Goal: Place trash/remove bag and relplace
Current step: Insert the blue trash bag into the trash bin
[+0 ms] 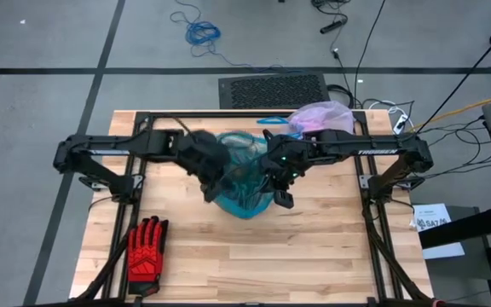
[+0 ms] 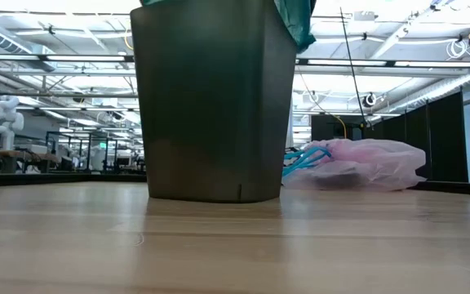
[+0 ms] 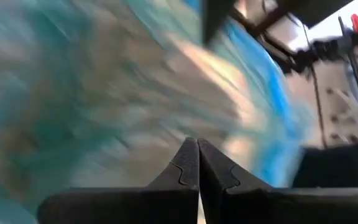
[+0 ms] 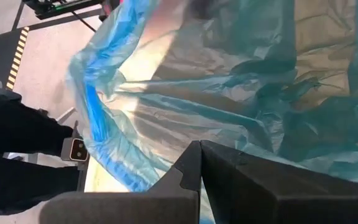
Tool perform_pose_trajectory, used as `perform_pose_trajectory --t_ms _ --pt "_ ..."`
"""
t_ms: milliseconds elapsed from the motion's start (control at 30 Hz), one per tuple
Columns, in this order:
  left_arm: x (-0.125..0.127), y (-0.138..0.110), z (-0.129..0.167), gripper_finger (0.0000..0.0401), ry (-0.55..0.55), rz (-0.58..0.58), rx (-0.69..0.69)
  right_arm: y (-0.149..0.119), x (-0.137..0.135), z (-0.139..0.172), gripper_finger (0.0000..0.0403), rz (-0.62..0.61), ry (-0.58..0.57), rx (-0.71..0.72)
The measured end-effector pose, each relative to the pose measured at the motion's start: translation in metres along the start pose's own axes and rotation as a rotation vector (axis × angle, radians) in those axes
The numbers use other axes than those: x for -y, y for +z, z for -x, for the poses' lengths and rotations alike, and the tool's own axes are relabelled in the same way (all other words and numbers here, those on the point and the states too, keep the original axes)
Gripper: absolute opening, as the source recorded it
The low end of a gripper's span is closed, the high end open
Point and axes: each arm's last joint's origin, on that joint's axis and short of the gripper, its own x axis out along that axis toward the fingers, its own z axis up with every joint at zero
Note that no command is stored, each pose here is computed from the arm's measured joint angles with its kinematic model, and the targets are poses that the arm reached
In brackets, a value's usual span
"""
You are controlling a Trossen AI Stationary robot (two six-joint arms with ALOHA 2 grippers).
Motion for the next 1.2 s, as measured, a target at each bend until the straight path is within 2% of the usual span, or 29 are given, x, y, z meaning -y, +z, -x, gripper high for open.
perform_pose_trajectory --t_ms 167,400,633,1200 --pt "0.028 -0.016 0.014 0.0000 -0.049 0.004 -0.049 -0.001 -0.001 0.006 0.0000 0.000 -0.002 0.002" --pt "0.046 -0.039 0.012 0.0000 0.076 0.037 -0.089 -0.004 -0.001 0.007 0.0000 -0.008 -0.013 -0.022" --pt "0.046 -0.051 0.009 0.0000 0.228 0.070 -0.078 -0.014 -0.010 0.004 0.0000 0.009 -0.087 -0.089" --pt "0.059 -0.066 0.009 0.0000 0.337 0.128 -0.026 -0.044 0.000 -0.026 0.0000 -0.107 -0.123 -0.163"
